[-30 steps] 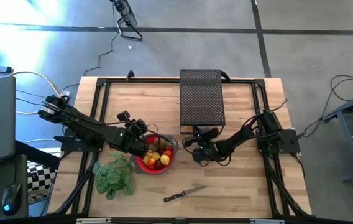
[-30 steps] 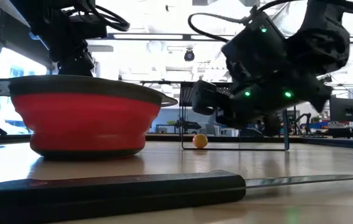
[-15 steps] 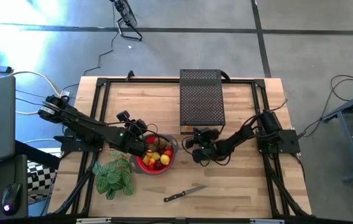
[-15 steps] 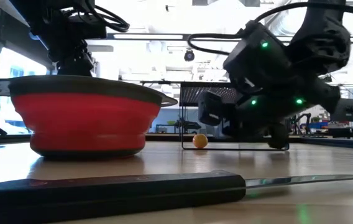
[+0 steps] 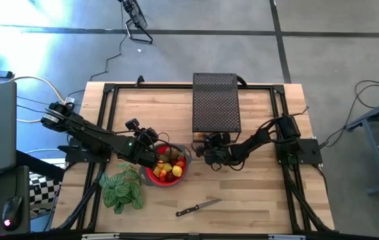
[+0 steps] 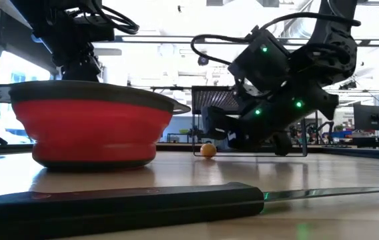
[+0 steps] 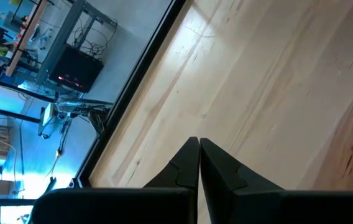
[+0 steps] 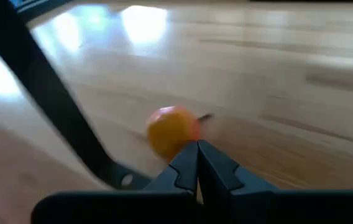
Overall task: Pick & Place Fruit
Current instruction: Adjust the shelf
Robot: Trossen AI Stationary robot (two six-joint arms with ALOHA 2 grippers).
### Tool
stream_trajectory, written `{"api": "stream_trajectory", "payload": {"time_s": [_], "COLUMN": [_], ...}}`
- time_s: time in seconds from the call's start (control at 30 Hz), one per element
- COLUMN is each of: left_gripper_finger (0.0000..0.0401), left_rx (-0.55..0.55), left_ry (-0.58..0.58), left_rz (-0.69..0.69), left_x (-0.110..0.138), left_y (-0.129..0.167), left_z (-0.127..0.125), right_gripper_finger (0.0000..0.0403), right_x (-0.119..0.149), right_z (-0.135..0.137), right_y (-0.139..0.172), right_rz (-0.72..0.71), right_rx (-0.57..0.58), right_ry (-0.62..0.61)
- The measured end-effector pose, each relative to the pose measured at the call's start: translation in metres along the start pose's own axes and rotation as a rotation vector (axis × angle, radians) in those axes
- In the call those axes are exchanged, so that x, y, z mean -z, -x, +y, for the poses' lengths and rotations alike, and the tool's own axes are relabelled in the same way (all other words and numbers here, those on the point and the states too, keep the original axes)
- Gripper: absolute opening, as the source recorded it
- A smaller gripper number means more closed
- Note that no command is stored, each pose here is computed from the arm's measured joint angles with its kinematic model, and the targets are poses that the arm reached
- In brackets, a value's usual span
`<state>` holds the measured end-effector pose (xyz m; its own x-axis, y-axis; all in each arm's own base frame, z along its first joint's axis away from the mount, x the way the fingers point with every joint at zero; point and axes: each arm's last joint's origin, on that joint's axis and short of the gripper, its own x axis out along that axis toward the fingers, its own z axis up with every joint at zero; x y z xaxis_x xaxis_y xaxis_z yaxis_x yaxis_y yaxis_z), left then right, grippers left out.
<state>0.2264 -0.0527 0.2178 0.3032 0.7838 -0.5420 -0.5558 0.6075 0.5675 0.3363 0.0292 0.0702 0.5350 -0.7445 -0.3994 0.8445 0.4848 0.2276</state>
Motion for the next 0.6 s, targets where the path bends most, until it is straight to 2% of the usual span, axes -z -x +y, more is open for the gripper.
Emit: {"api": "stream_trajectory", "payload": {"time_s": [0.1,0.2,0.4,0.6], "left_gripper_finger": [0.0009,0.0009,0.0009,0.0009], "left_rx": [0.0,-0.001,-0.001,-0.001], "left_ry": [0.0,0.0,-0.001,0.0], "left_rz": [0.0,-0.001,-0.001,-0.001], "left_x": [0.0,0.0,0.0,0.0], "left_y": [0.0,0.0,0.0,0.0], "left_z": [0.0,0.0,0.0,0.0], "right_gripper_finger": [0.0003,0.0003,0.0003,0.0003], "right_x": [-0.003,-0.006,-0.008,-0.01], "right_z": [0.006,0.013,0.017,0.021], "right_y": [-0.002,0.001,0.014,0.024], "right_rz": [0.054,0.039,-0.121,-0.16], "right_rx": [-0.106,-0.178,-0.064,-0.048], "right_ry": [0.053,0.106,0.109,0.111]}}
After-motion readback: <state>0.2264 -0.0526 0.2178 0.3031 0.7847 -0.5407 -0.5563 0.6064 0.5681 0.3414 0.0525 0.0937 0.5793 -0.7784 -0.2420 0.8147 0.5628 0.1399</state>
